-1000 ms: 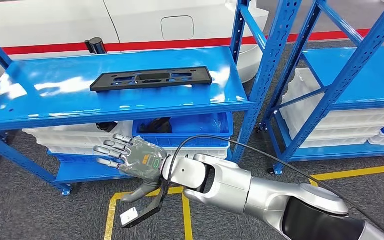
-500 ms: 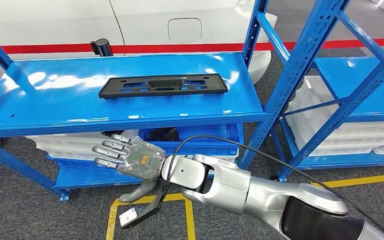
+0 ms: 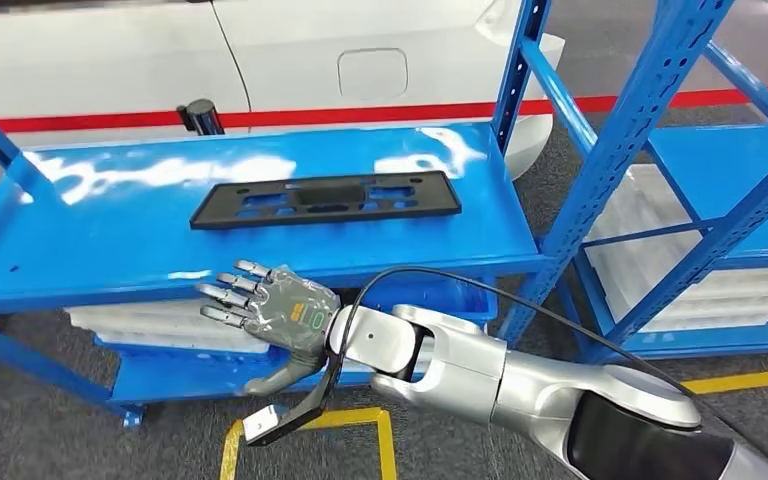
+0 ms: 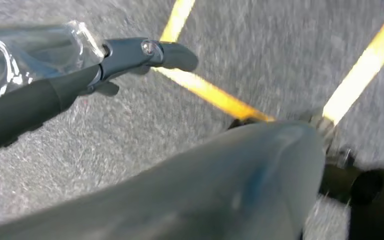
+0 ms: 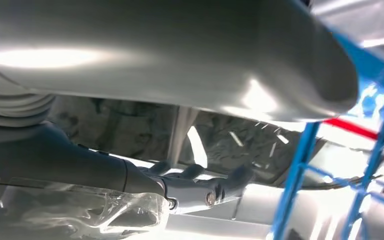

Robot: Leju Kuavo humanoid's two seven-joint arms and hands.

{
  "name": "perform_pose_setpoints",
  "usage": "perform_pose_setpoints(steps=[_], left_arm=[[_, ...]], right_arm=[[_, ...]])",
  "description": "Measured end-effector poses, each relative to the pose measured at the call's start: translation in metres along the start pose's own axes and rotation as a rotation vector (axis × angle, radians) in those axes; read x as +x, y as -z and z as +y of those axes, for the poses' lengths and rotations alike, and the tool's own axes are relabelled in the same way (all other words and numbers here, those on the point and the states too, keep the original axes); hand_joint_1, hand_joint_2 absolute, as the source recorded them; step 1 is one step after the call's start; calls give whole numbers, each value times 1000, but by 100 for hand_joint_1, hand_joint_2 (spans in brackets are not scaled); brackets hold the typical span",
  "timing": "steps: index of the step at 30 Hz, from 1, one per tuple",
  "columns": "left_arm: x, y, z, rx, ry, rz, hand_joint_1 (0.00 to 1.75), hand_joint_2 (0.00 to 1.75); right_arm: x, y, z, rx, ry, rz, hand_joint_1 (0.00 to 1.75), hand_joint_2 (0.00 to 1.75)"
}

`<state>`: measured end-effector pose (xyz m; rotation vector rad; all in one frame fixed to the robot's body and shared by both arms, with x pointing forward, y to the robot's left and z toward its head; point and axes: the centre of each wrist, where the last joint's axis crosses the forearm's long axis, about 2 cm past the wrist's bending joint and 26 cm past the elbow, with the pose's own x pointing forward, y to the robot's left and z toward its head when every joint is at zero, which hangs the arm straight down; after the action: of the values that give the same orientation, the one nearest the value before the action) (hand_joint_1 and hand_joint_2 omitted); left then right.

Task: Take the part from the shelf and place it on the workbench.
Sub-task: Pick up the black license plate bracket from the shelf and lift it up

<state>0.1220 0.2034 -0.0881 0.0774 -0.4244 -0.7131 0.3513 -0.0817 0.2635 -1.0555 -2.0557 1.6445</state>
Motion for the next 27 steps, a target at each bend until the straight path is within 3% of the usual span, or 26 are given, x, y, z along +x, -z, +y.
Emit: perform_pose_setpoints(steps=[11, 27], left_arm=[[-5, 0, 1, -1, 10, -4, 0, 0], [-3, 0, 3, 0, 16, -15, 0, 0]], right_arm=[[-5, -4, 5, 21, 8, 42, 0, 0], [-33, -11, 12, 57, 25, 147, 0, 0]])
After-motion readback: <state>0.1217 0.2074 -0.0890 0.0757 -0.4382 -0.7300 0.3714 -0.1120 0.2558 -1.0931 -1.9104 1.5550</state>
